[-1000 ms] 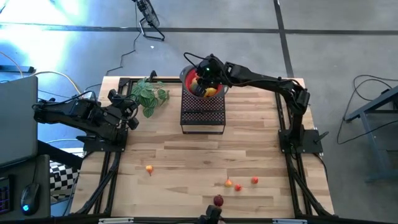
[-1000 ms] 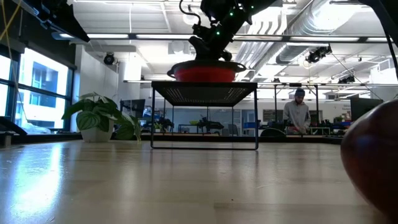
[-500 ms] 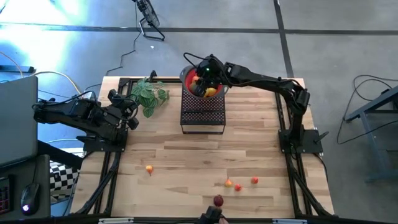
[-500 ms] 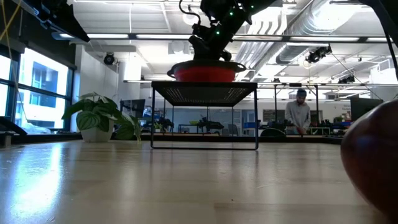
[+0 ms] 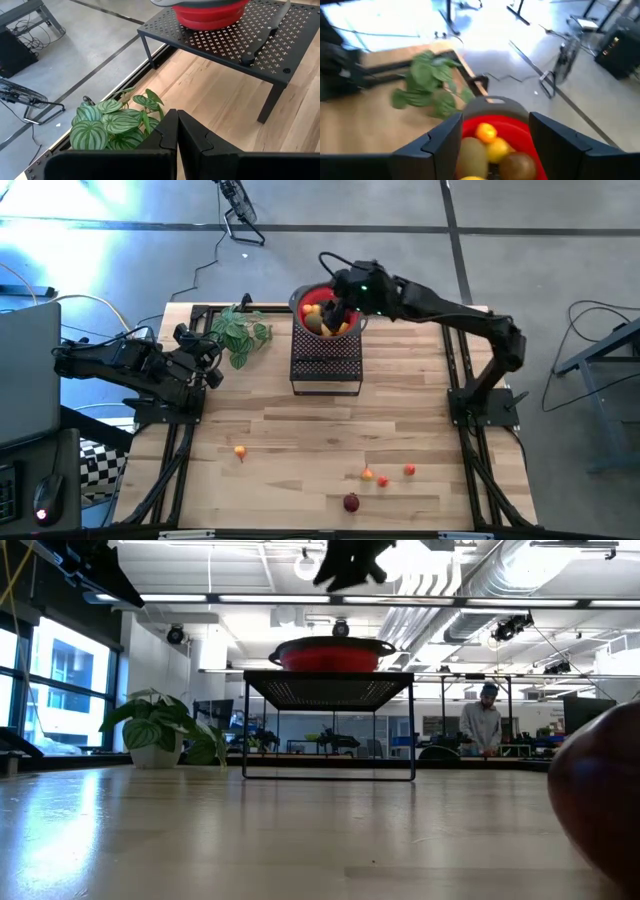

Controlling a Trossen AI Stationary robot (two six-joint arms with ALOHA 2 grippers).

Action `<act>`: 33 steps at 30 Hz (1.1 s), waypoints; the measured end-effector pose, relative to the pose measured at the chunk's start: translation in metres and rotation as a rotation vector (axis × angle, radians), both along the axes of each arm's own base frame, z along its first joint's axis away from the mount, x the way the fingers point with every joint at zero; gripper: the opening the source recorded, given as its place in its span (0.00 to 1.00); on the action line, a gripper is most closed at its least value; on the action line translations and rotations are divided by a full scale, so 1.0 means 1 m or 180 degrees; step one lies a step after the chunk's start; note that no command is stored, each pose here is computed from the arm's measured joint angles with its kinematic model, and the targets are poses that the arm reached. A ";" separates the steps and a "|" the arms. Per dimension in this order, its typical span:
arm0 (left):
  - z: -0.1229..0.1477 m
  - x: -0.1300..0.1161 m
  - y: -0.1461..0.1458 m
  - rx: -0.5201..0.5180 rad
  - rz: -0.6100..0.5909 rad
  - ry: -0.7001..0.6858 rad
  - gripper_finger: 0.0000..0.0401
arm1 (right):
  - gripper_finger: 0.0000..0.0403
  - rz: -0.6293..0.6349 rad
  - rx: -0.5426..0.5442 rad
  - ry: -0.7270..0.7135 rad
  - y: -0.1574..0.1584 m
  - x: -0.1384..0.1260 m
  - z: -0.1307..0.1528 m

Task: Pick & Place Fruit
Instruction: Put the pear into the red strainer bowl

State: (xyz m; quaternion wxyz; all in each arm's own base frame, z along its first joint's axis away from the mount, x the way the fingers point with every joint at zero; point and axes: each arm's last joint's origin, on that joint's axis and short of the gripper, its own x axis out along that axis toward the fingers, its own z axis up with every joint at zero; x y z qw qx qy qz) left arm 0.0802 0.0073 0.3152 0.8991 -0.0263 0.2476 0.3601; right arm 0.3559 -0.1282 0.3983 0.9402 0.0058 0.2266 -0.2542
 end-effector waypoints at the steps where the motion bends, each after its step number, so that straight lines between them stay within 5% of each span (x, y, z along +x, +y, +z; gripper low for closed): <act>1: 0.000 0.000 0.000 0.0000 0.0000 0.0001 0.00 | 0.54 0.0025 0.0022 -0.0052 0.006 -0.006 0.007; 16: 0.000 0.000 0.000 0.0000 -0.0002 0.0001 0.00 | 0.45 0.0243 0.1310 -0.0306 0.092 -0.077 0.052; 25: 0.000 0.000 0.000 0.0001 -0.0003 0.0002 0.00 | 0.42 0.0006 0.2381 0.0205 0.128 -0.096 0.038; 33: 0.000 0.000 0.000 0.0000 -0.0001 0.0001 0.00 | 0.42 -0.0546 0.2927 0.0720 0.155 -0.112 0.024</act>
